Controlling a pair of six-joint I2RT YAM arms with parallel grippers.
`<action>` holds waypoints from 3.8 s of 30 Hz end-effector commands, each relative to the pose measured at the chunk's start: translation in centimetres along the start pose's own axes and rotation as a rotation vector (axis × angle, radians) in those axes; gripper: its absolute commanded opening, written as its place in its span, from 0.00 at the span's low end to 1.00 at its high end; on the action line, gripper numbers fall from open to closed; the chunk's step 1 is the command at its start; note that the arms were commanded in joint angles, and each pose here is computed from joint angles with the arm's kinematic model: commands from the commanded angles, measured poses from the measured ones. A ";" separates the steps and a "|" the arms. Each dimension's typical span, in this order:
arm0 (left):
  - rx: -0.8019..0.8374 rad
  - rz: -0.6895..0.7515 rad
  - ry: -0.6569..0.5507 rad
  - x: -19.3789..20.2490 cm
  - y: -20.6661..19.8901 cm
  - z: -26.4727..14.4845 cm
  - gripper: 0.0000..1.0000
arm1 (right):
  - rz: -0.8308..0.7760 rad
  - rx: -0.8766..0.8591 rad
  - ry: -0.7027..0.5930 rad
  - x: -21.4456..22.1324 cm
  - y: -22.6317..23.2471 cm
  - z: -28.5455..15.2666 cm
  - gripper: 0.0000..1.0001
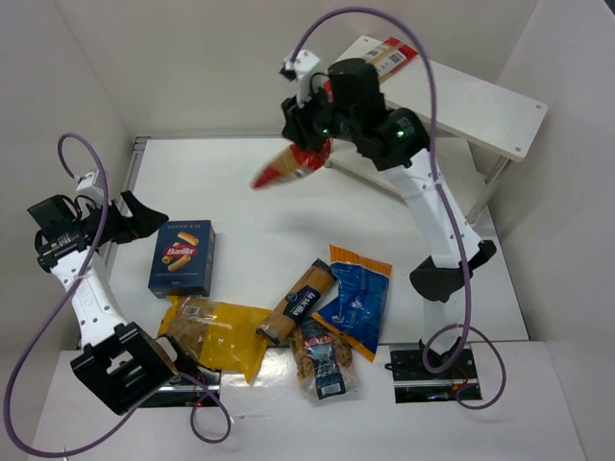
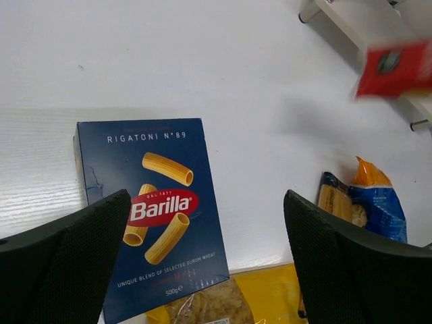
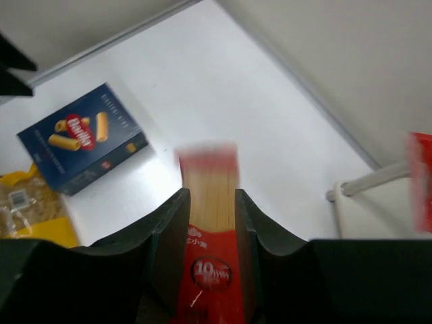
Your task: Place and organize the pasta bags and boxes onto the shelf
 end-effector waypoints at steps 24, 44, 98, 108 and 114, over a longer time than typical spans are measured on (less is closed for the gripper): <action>-0.145 0.268 -0.052 -0.5 -2.4 -2.2 0.99 | -0.201 0.153 0.402 22.2 -4.1 -0.5 1.00; -0.157 0.278 -0.095 -0.5 -3.1 -2.5 0.99 | -0.168 0.060 0.599 31.8 -12.3 2.5 1.00; -0.153 0.299 -0.115 -0.9 -3.3 -2.6 0.99 | -0.183 -0.061 0.148 10.4 -4.8 2.3 0.00; -0.174 0.302 -0.125 -1.0 -3.1 -2.6 0.99 | -0.150 -0.062 -0.166 -0.6 -2.8 -4.5 0.00; -0.183 0.301 -0.123 -0.8 -2.9 -2.5 0.99 | -0.108 0.073 -0.349 -5.9 -4.4 -8.6 0.00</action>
Point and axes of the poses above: each gripper's point midway between its finger pads, its own z axis out along the fingers, its own y axis along the line the jaws close on, x = y × z, the point moved 5 cm from there along -z, back along the fingers, and after that the axes turned 10 degrees about z, right-handed, at the moved point
